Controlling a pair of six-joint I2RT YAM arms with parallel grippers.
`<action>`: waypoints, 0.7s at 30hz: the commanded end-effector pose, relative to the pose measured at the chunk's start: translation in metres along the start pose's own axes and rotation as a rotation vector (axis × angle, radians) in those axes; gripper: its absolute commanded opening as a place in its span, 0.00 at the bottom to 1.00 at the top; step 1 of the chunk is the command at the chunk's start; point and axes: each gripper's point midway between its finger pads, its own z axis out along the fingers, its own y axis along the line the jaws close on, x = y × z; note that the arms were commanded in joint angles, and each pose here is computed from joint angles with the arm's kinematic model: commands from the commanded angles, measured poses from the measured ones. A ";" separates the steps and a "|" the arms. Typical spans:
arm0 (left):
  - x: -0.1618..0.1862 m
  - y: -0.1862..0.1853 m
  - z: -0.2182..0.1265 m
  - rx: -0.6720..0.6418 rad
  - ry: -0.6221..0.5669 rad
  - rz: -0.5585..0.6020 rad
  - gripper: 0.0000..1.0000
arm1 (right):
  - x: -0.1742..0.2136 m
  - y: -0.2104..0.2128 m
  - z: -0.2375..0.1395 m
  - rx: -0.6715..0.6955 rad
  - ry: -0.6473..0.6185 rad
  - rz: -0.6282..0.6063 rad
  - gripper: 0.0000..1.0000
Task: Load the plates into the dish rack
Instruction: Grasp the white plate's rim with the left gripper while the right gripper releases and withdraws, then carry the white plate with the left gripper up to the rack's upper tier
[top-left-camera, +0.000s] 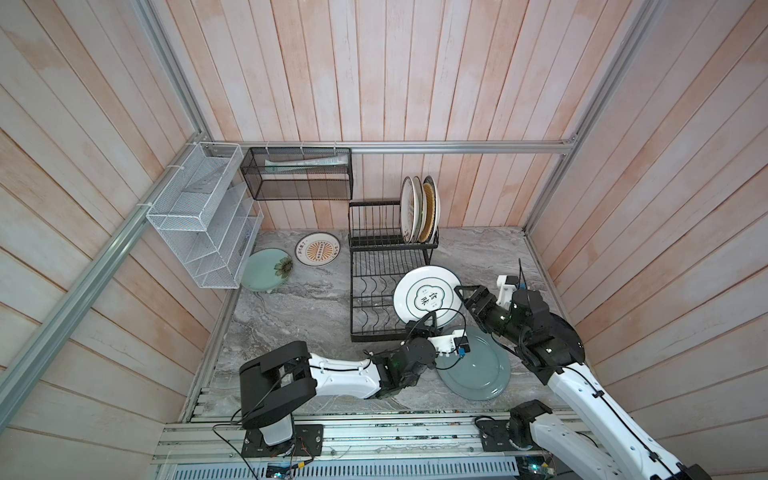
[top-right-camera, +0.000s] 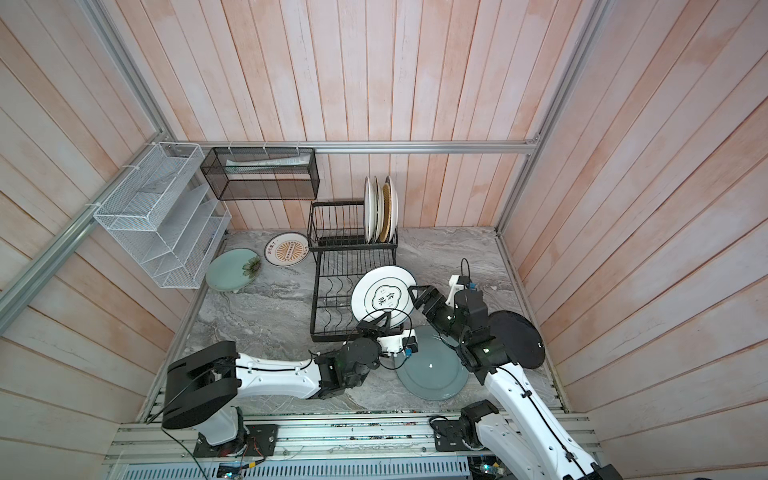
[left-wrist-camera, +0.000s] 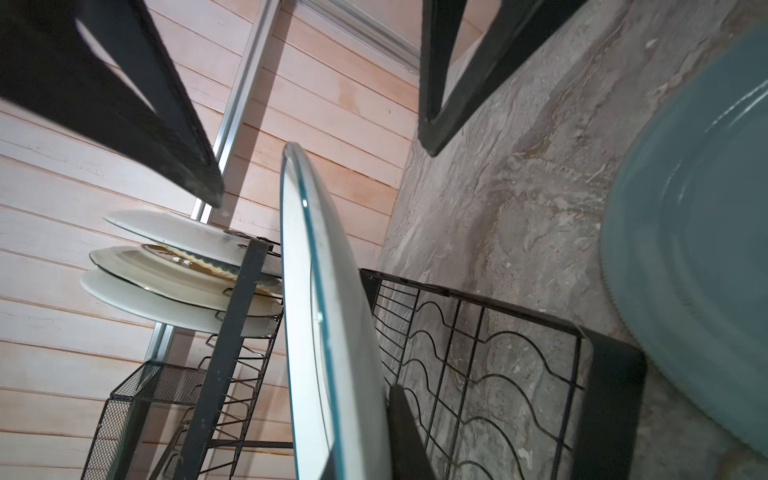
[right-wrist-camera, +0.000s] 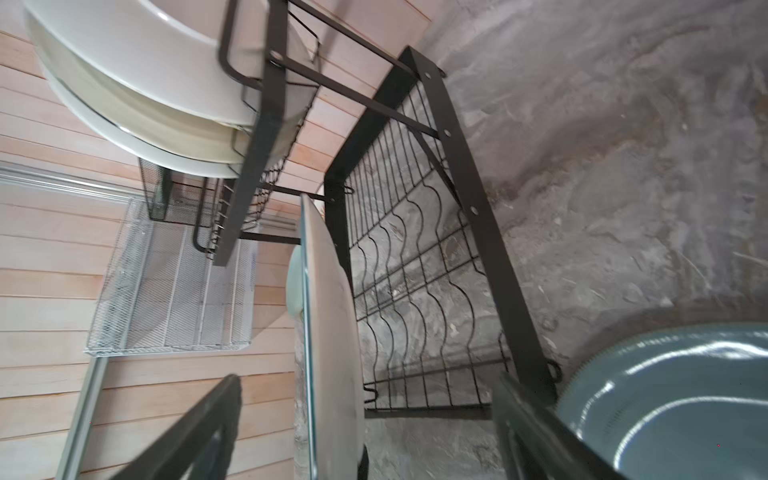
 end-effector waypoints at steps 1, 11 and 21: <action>-0.001 0.002 -0.023 0.062 -0.018 -0.112 0.00 | -0.031 0.039 -0.008 -0.093 -0.122 -0.152 0.98; -0.019 0.030 -0.116 0.354 -0.165 -0.439 0.00 | -0.039 0.044 -0.004 -0.153 -0.196 -0.330 0.98; -0.035 0.209 -0.168 0.084 -0.392 -0.922 0.00 | -0.005 0.024 0.003 -0.274 -0.149 -0.416 0.98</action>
